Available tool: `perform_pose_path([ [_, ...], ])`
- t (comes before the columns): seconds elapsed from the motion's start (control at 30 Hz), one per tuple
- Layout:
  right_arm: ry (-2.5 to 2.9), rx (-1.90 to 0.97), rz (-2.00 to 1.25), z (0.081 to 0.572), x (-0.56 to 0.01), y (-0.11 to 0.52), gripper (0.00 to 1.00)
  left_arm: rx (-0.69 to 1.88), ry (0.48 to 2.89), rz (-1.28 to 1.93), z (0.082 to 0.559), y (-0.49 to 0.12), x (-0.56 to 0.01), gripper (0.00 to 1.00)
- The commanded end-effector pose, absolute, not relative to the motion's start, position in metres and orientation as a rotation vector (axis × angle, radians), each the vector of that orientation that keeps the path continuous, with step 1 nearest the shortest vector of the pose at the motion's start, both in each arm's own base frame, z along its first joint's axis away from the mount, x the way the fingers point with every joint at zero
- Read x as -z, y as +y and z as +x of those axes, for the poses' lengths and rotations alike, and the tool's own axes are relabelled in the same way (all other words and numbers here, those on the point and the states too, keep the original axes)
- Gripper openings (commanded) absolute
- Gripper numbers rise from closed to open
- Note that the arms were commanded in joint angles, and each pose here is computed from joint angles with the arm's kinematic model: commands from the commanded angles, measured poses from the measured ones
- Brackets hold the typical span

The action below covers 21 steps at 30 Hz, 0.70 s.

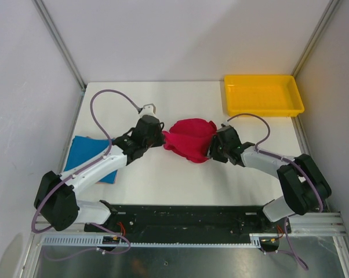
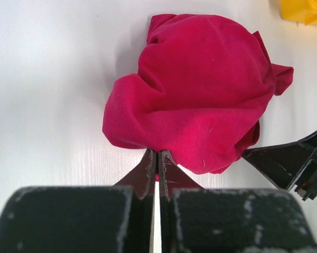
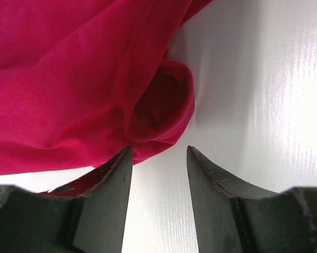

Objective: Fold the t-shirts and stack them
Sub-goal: Flatten out the tshirt

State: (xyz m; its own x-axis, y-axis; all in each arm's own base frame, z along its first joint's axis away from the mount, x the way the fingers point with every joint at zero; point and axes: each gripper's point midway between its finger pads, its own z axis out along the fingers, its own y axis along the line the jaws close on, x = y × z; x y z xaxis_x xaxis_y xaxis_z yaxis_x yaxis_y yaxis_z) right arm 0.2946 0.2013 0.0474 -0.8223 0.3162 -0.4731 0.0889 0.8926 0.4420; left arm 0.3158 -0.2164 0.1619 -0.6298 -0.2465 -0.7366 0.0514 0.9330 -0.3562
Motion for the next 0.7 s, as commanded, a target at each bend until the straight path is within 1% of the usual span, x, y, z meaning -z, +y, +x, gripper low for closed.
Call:
perform_pose_path([
  [0.0, 2.427, -0.515, 0.274, 0.315, -0.058, 0.209, 0.50, 0.455, 2.160, -0.160, 0.324, -0.214, -0.181, 0.00],
  [0.17, 2.409, -0.486, 0.246, 0.320, -0.054, 0.212, 0.51, 0.455, 2.164, -0.154, 0.323, -0.212, -0.181, 0.00],
  [0.3, 2.396, -0.450, 0.238, 0.332, -0.053, 0.214, 0.49, 0.458, 2.160, -0.146, 0.323, -0.210, -0.184, 0.00],
  [0.33, 2.383, -0.435, 0.237, 0.337, -0.057, 0.213, 0.45, 0.459, 2.158, -0.144, 0.323, -0.210, -0.185, 0.00],
  [0.37, 2.368, -0.424, 0.235, 0.342, -0.061, 0.213, 0.39, 0.461, 2.158, -0.143, 0.323, -0.209, -0.185, 0.00],
  [0.47, 2.320, -0.393, 0.220, 0.358, -0.083, 0.212, 0.09, 0.466, 2.155, -0.140, 0.326, -0.205, -0.189, 0.00],
  [0.5, 2.303, -0.373, 0.214, 0.363, -0.092, 0.212, 0.05, 0.463, 2.148, -0.139, 0.328, -0.203, -0.193, 0.00],
  [0.57, 2.265, -0.338, 0.195, 0.371, -0.117, 0.210, 0.01, 0.453, 2.125, -0.135, 0.333, -0.195, -0.204, 0.00],
  [0.67, 2.182, -0.332, 0.169, 0.377, -0.169, 0.207, 0.00, 0.443, 2.054, -0.116, 0.346, -0.178, -0.237, 0.00],
])
